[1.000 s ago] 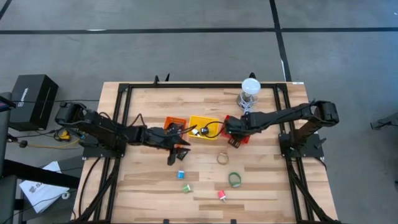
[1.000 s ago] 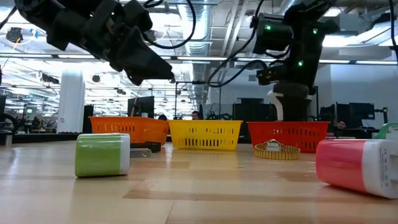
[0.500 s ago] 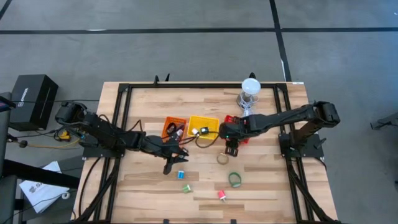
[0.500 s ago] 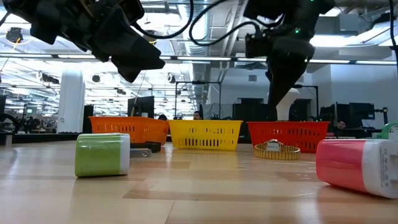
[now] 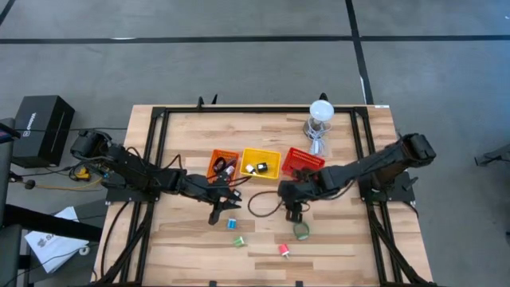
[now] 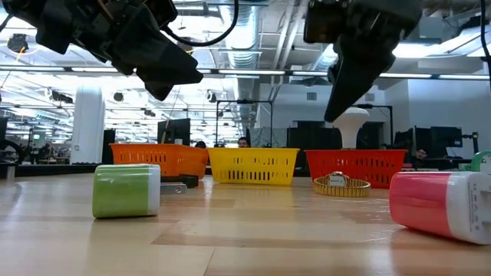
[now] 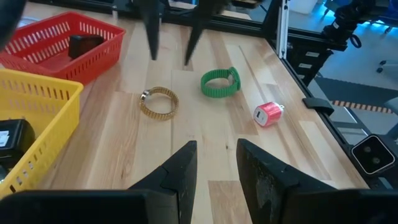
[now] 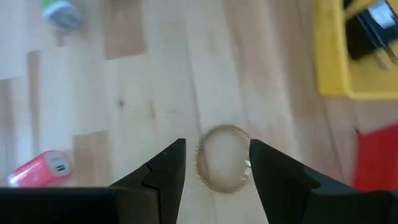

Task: Pick & Place Office items
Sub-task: Put the gold wristwatch into the orange bin

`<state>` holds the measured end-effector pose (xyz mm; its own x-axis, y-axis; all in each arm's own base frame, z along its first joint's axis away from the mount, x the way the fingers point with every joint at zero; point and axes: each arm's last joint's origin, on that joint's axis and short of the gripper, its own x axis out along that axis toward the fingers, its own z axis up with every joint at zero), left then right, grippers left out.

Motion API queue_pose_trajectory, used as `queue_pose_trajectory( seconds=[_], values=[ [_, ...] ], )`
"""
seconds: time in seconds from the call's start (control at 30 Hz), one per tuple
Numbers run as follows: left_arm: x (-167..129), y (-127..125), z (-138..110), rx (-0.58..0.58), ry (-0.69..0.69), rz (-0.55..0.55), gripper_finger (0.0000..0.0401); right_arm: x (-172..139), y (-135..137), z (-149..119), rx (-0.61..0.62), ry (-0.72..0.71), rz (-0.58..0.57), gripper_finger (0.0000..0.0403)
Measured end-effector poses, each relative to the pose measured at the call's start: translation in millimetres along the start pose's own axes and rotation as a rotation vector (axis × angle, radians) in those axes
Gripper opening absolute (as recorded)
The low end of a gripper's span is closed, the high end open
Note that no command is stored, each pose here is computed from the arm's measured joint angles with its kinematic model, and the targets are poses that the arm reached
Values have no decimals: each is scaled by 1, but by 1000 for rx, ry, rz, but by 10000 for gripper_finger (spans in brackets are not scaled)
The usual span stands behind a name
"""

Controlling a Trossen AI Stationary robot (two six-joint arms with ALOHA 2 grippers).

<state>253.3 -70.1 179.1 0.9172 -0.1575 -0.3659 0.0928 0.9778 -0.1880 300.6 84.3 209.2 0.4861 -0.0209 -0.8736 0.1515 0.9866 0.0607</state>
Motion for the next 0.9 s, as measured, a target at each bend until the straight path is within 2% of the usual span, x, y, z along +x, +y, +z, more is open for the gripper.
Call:
queue_pose_trajectory(
  seconds=[0.23, 0.4, 0.63, 0.9],
  values=[
    [0, 0, 0, 1, -4, -1, 108, 27, 24, -5, -83, -7, 27, 168],
    [0, 0, 1, 1, -12, -3, 108, 52, 35, -16, -121, 87, -3, 163],
    [0, 0, 1, 1, -14, -3, 108, 70, 37, -21, -137, 167, -51, 137],
    [0, 0, 2, 1, -16, -3, 108, 69, 31, -18, -123, 180, -64, 119]
  ],
)
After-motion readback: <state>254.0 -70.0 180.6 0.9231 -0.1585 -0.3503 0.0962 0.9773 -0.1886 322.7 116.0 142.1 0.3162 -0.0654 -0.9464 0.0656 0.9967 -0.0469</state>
